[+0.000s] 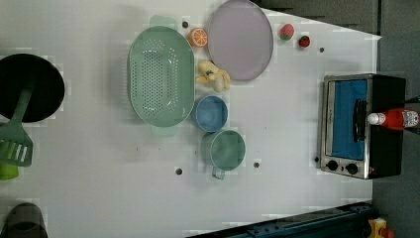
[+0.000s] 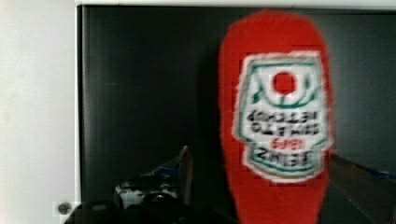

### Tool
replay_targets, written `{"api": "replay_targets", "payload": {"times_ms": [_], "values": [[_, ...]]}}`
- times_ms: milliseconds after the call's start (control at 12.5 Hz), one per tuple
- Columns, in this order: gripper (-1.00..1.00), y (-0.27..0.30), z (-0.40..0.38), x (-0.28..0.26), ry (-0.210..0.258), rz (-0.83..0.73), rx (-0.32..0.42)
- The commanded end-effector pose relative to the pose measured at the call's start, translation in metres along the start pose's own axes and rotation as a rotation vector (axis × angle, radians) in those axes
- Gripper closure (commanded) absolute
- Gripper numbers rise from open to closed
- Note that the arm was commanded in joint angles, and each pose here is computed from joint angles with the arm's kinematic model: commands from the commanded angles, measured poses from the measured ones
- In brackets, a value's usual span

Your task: Pick Ketchup from oven and place it on table.

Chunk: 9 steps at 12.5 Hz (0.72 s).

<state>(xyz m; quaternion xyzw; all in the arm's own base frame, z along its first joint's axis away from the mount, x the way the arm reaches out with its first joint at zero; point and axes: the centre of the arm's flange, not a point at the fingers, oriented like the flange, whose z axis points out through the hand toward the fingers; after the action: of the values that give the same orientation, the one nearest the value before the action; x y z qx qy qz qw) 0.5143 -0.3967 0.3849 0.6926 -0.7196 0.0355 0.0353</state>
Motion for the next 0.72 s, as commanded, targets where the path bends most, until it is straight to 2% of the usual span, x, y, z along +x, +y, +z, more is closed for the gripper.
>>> {"api": "replay_targets", "payload": {"times_ms": [80, 480, 560, 720], "values": [[-1.00, 0.014, 0.005, 0.026, 0.019, -0.003, 0.005], [-1.00, 0.018, 0.030, 0.028, -0.010, 0.027, -0.017], [-0.91, 0.019, 0.032, 0.028, -0.012, 0.028, -0.020], [-0.43, 0.019, 0.034, 0.027, -0.014, 0.029, -0.021]]}}
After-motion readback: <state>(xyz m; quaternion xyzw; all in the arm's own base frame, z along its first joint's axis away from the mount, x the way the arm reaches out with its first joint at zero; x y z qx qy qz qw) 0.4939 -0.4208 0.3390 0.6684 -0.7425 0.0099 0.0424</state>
